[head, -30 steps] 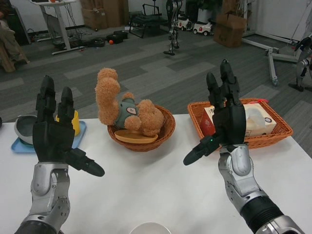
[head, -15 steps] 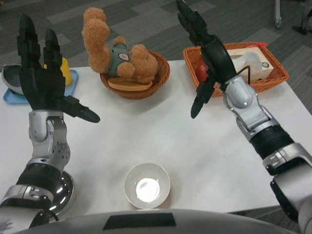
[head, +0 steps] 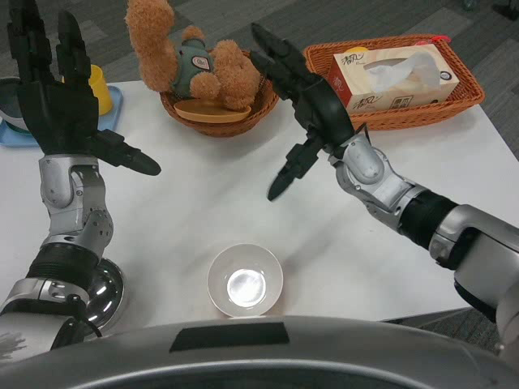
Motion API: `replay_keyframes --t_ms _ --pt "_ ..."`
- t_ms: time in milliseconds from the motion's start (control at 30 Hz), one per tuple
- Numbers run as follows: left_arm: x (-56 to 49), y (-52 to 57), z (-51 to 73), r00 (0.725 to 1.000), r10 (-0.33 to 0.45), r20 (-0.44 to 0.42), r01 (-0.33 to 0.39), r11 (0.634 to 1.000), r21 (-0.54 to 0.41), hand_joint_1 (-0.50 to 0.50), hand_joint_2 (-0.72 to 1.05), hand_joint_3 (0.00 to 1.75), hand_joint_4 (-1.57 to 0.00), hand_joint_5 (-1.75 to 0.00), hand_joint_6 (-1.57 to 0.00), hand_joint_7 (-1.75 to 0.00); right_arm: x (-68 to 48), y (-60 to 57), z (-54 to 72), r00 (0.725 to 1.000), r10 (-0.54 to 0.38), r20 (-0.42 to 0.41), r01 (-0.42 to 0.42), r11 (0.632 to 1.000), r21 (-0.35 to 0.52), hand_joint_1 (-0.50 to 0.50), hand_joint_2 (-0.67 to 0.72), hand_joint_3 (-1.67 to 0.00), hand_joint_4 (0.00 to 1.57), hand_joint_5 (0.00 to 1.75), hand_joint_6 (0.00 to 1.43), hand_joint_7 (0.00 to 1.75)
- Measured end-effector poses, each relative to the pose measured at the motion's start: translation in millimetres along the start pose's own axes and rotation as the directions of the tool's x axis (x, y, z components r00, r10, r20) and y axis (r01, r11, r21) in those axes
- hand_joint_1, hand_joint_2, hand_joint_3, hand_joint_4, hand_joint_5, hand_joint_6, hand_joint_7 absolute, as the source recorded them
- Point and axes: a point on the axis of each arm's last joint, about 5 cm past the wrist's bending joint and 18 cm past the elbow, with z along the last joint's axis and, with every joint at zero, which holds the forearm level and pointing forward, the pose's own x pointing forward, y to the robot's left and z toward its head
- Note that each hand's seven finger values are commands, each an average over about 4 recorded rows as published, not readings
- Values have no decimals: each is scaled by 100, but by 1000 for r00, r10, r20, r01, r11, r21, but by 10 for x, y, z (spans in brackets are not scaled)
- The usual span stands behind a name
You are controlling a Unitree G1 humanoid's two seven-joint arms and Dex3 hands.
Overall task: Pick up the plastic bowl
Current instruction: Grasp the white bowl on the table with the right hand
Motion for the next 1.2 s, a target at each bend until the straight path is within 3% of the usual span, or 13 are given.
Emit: replay_keyframes --t_ms 33,167,400,433,467,533,600,667,800,867,933,1067,1200 --pt "-1 -3 -2 1000 -2 -1 2 1000 -1 -50 -55 0 0 0 0 0 -25 21 -27 998 -59 11 59 998 32 -46 -54 -79 151 131 0 0" --pt "-3 -11 -7 1000 -4 -4 4 1000 -5 -50 -55 0 0 0 0 0 -43 79 -72 979 -197 45 191 975 111 -46 -54 -79 155 116 0 0" --pt "-3 -8 -7 1000 1 -3 -1 1000 -9 -50 -55 0 0 0 0 0 -20 98 -82 972 -232 46 223 964 146 -46 -48 -79 157 92 0 0" --pt "-3 -8 -7 1000 2 -3 -2 1000 -10 -50 -57 0 0 0 0 0 -18 98 -82 971 -234 44 225 963 147 -46 -45 -75 157 70 0 0" --pt "-4 -6 -6 1000 4 -3 -4 1000 -12 -50 -59 0 0 0 0 0 -15 99 -82 972 -230 39 222 964 147 -46 -35 -65 147 46 0 0" --pt "-5 -3 -6 1000 7 -2 -7 1000 -13 -50 -59 0 0 0 0 0 -3 107 -83 978 -209 19 205 969 141 -46 -10 -38 93 2 0 0" --pt "-6 0 -6 1000 8 -1 -8 1000 -12 -50 -55 0 0 0 0 0 17 118 -84 991 -134 -17 135 983 122 -44 6 -24 31 0 0 0" --pt "-9 4 -8 1000 10 -2 -10 1000 -10 -50 -57 0 0 0 0 0 44 129 -80 998 -23 -55 29 995 99 -40 15 -20 7 0 0 0" --pt "-18 14 -16 1000 14 -8 -14 1000 -7 -50 -59 0 0 0 0 0 113 137 -44 979 171 -110 -168 985 31 -34 28 -16 0 0 0 0" --pt "-24 19 -20 1000 17 -12 -17 1000 -6 -50 -59 0 0 0 0 0 175 120 -3 945 292 -148 -301 953 -44 -33 28 -16 0 0 0 0" --pt "-29 24 -25 1000 20 -16 -20 1000 -5 -50 -57 0 0 0 0 0 248 103 49 896 402 -191 -429 893 -137 -31 28 -16 0 0 0 0" --pt "-42 41 -39 999 26 -28 -26 1000 0 -50 -55 0 0 0 0 0 370 81 153 801 538 -261 -597 744 -300 -29 22 -16 0 0 0 0" --pt "-55 66 -50 999 34 -40 -34 999 7 -50 -55 0 0 0 0 0 407 119 206 698 640 -321 -713 577 -399 -26 20 -16 1 0 0 0"
